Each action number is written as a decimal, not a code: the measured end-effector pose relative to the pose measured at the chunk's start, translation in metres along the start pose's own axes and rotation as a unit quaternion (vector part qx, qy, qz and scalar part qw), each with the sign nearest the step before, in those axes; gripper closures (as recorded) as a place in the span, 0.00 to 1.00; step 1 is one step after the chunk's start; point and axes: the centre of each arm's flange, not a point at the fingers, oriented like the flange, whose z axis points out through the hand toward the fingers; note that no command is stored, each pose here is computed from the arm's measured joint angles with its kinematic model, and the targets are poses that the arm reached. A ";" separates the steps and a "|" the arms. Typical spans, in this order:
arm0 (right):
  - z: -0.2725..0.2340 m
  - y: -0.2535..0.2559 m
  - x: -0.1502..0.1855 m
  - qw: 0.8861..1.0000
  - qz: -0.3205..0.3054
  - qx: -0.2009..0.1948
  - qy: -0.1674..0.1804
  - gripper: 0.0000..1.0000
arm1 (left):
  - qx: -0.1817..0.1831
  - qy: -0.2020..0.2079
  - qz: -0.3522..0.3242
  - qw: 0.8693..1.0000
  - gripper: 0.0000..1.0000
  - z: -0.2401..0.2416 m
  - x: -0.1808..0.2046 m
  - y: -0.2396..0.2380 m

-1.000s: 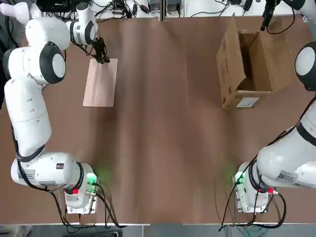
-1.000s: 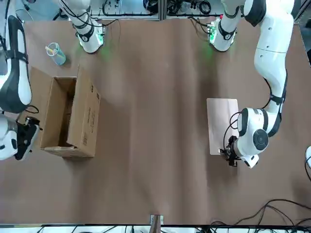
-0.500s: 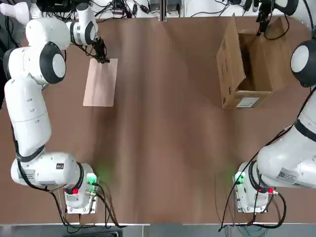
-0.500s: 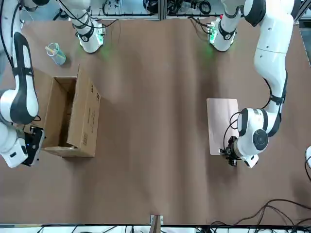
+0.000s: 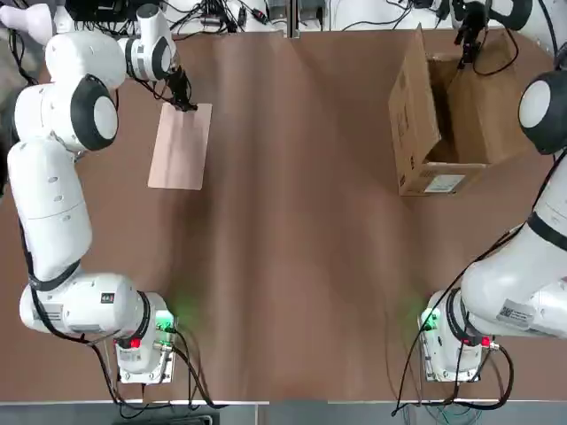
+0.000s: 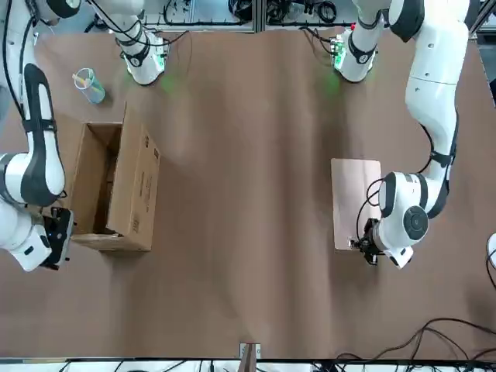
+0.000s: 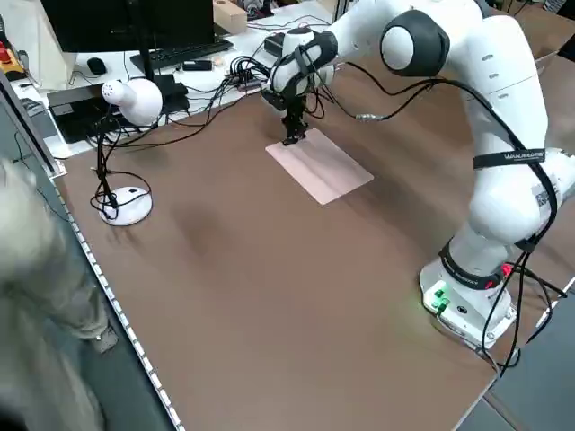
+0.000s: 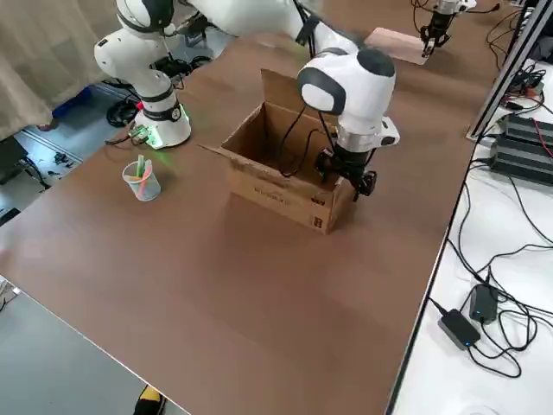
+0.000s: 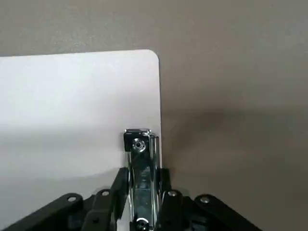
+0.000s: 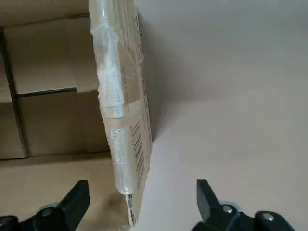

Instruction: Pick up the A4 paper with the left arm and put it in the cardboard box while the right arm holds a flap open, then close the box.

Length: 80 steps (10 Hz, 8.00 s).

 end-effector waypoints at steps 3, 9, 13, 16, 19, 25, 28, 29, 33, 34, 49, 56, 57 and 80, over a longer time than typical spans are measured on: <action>0.001 0.000 -0.007 1.000 -0.001 -0.001 0.003 0.17 | -0.001 0.000 -0.005 1.000 0.70 -0.001 0.000 0.000; 0.000 0.001 -0.007 1.000 -0.003 -0.003 0.004 0.89 | -0.045 0.002 -0.002 0.999 0.70 -0.048 -0.001 0.016; 0.000 0.001 -0.005 1.000 -0.005 -0.004 0.003 0.96 | -0.065 0.011 0.007 0.998 0.70 -0.139 0.003 0.013; 0.000 0.001 -0.001 1.000 -0.004 -0.005 0.004 0.96 | -0.065 0.017 0.029 0.997 0.70 -0.190 0.004 0.003; -0.001 0.002 0.014 1.000 0.012 -0.004 0.008 0.96 | -0.043 0.023 0.047 0.998 0.70 -0.246 0.005 -0.008; -0.025 -0.014 0.130 0.999 0.031 0.015 0.015 0.96 | -0.027 0.022 0.062 0.997 0.70 -0.333 -0.017 -0.032; -0.041 -0.040 0.226 0.999 0.048 0.013 0.012 0.96 | -0.023 0.018 0.072 0.997 0.70 -0.358 -0.023 -0.039; -0.042 -0.050 0.257 0.999 0.048 0.013 0.012 0.96 | -0.022 0.016 0.076 0.997 0.70 -0.371 -0.023 -0.044; -0.045 -0.098 0.365 0.998 0.050 0.016 0.017 0.96 | -0.014 -0.014 0.090 0.996 0.70 -0.407 -0.044 -0.068; -0.047 -0.107 0.381 0.998 0.049 0.016 0.021 0.96 | -0.004 -0.024 0.094 0.995 0.70 -0.410 -0.056 -0.072; -0.036 -0.092 0.443 0.993 0.085 -0.035 0.076 0.72 | -0.024 -0.042 0.023 0.999 0.70 -0.445 -0.200 -0.104; -0.065 -0.087 0.431 0.992 0.102 -0.011 0.073 0.56 | -0.063 -0.066 0.028 0.995 0.70 -0.441 -0.276 -0.114; -0.076 -0.081 0.417 0.990 0.116 0.006 0.076 0.54 | -0.069 -0.071 0.028 0.995 0.70 -0.440 -0.285 -0.114; -0.224 -0.036 0.028 0.687 0.724 0.000 0.053 0.00 | -0.178 -0.182 0.033 0.967 0.70 -0.395 -0.420 -0.106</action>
